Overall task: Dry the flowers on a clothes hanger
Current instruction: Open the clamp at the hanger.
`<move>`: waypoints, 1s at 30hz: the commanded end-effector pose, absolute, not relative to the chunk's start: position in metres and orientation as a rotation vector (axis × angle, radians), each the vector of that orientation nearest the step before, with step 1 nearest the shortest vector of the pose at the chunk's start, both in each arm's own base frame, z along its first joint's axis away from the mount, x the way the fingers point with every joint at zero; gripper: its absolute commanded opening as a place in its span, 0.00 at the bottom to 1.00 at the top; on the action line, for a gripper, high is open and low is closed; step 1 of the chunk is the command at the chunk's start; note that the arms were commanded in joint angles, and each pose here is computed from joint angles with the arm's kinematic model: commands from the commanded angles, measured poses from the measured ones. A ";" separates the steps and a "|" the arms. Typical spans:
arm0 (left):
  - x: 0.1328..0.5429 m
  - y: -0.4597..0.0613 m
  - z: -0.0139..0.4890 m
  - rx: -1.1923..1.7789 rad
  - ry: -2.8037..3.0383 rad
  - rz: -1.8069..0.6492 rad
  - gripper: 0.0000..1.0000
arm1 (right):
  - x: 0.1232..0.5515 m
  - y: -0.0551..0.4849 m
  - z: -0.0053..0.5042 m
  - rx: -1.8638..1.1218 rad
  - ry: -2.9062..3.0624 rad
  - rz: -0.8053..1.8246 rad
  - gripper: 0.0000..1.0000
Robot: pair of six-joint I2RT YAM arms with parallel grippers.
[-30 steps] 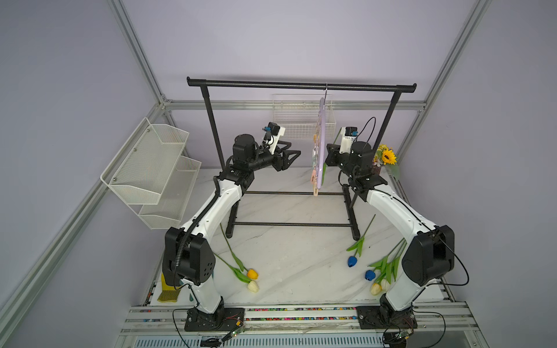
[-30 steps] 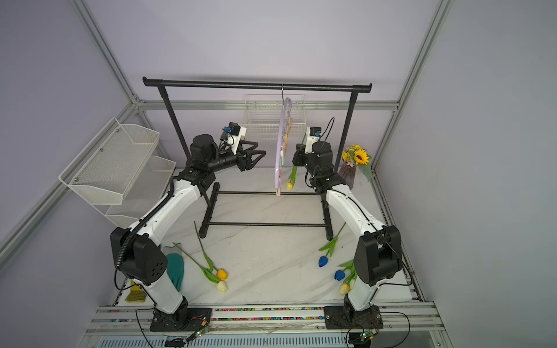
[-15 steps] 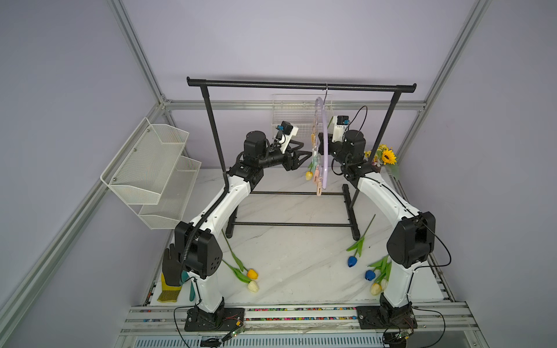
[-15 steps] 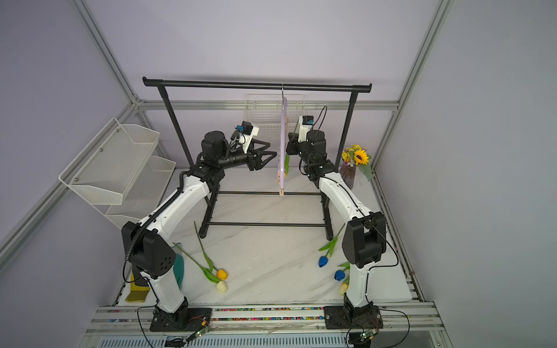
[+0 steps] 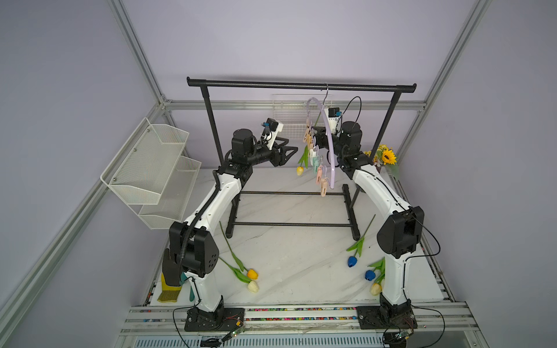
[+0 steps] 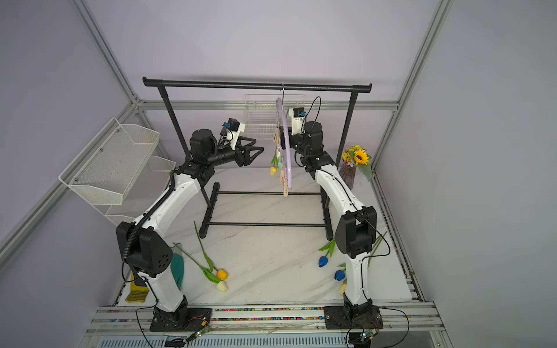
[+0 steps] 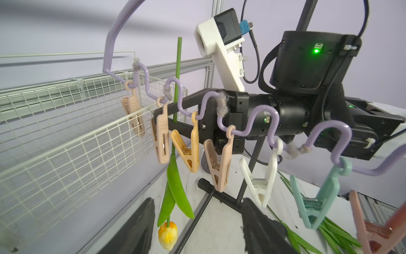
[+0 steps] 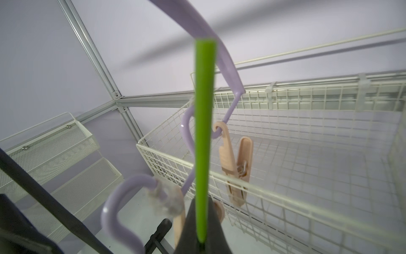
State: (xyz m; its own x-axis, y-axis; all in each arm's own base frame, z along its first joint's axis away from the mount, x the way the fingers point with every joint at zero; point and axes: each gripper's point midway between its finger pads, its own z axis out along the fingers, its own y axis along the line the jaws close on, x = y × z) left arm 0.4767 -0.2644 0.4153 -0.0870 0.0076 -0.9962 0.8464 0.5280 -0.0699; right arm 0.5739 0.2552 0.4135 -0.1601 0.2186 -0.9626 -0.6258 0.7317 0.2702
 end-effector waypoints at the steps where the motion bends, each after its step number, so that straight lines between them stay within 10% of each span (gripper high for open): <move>1: 0.464 -0.255 0.454 0.793 1.412 -0.776 0.64 | 0.566 0.270 0.412 -0.425 1.567 0.852 0.00; 30: 0.527 -0.242 0.442 0.838 1.419 -0.847 0.57 | 0.541 0.314 0.415 -0.707 1.462 1.167 0.00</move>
